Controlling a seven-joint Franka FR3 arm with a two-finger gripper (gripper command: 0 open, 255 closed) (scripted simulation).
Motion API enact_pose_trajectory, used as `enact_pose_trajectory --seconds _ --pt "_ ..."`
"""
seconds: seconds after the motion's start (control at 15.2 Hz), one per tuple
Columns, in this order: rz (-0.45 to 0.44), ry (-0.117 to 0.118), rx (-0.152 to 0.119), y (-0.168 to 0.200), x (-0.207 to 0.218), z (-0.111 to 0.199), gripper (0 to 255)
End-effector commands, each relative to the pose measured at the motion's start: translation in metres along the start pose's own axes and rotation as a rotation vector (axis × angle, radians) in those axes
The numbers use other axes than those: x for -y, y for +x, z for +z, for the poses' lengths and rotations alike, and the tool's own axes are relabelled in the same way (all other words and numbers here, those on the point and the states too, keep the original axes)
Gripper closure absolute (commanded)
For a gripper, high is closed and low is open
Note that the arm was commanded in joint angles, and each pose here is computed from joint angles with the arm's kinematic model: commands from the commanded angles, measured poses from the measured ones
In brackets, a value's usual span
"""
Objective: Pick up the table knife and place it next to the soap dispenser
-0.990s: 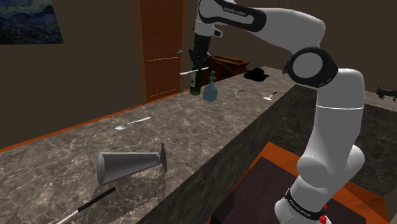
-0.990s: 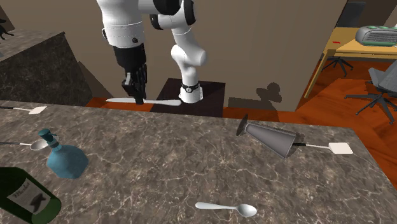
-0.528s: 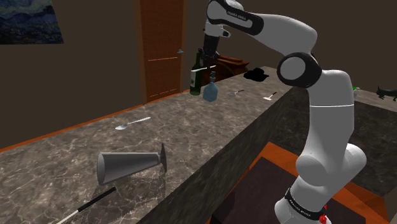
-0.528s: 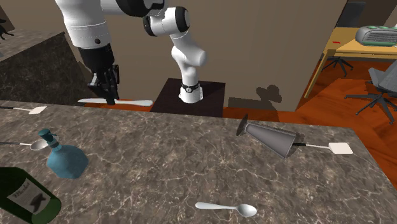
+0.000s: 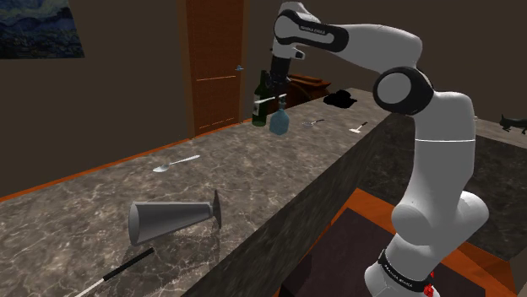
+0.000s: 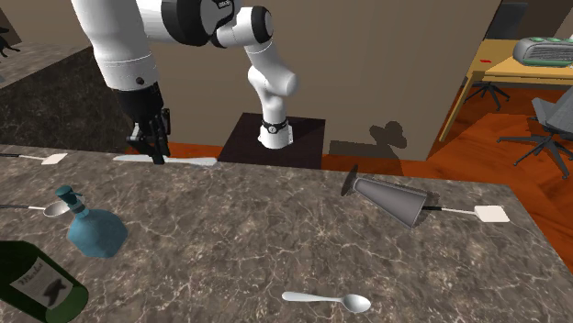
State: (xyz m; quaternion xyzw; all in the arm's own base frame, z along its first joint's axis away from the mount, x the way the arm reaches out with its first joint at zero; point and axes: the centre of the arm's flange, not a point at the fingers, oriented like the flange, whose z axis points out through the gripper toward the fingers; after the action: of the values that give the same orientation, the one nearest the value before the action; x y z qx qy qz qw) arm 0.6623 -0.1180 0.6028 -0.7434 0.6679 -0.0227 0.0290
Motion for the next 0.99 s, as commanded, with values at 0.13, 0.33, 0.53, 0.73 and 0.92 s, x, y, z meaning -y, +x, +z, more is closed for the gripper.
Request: enact_pose_trajectory --seconds 0.13,0.33,0.53,0.73,0.92 --pt "0.000 0.001 0.000 0.001 -0.003 0.021 255" --pt "0.000 0.001 0.000 0.001 -0.004 0.037 255" --pt "0.000 0.001 0.000 0.001 -0.005 0.053 255" --pt "0.000 0.001 0.000 0.002 -0.006 0.068 255" --pt "0.000 0.001 0.000 0.002 -0.007 0.084 255"
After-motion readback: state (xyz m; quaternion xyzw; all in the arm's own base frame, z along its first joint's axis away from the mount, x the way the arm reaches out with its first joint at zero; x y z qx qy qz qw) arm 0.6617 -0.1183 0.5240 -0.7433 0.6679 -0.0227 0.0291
